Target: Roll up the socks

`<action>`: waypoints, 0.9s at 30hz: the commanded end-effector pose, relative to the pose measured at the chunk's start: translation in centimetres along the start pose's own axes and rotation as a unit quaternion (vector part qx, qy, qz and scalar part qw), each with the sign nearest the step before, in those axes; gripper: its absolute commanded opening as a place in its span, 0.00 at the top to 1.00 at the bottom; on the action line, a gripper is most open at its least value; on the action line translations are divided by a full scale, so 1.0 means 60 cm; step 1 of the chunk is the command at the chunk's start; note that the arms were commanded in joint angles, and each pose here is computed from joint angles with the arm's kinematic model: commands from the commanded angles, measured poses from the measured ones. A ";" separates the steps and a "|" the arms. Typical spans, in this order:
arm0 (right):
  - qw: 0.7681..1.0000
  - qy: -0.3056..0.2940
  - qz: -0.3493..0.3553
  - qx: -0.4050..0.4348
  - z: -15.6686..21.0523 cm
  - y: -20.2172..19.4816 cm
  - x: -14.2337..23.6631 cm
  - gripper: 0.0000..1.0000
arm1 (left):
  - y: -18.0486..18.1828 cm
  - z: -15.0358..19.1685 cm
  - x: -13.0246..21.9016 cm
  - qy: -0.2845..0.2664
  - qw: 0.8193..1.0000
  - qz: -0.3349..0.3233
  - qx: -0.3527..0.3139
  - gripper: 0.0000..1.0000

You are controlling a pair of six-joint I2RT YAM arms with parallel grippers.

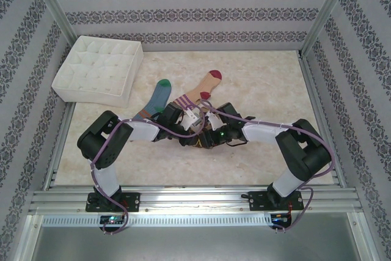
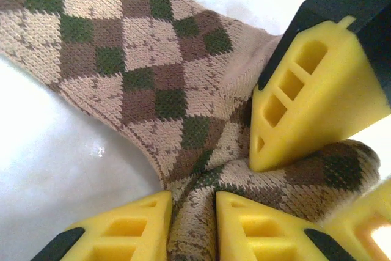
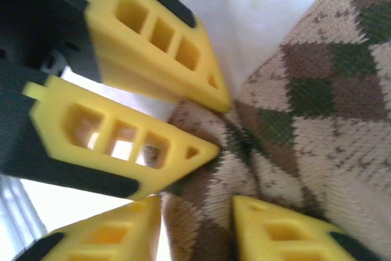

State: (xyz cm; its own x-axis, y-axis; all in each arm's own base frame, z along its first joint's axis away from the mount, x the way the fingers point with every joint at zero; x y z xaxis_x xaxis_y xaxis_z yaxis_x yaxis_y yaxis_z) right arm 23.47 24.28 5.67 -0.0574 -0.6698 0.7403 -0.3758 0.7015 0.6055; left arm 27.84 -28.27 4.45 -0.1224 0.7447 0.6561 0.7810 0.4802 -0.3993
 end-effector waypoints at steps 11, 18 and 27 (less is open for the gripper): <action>0.984 0.083 0.124 -0.098 0.041 -0.097 -0.014 0.99 | -0.009 0.030 0.025 0.011 0.992 -0.006 -0.124 0.76; 0.975 0.127 0.124 -0.133 0.039 -0.109 -0.030 1.00 | -0.051 0.000 0.083 -0.065 0.934 -0.023 -0.350 0.64; 0.968 0.171 0.097 -0.158 0.044 -0.107 -0.045 0.99 | -0.055 -0.007 0.069 -0.055 0.830 -0.140 -0.537 0.62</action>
State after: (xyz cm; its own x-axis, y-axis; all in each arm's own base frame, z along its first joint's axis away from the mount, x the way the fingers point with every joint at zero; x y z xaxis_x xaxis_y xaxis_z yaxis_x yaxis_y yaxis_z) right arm 26.69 24.66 4.66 0.1092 -0.6407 0.7600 -0.1779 0.7396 0.6491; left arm 23.61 -26.36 8.05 -0.3003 0.7632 0.5721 0.9190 0.0709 0.3878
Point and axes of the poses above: each hand's point on the last joint's axis, 136 mm out from that joint toward the fingers, its own x axis back along the fingers, its own y axis along the line the jaws close on, z = x × y, the point moved 3 cm from there along x, back along the fingers, and after that the axes turned 3 degrees about -x, right-handed, at the moved point
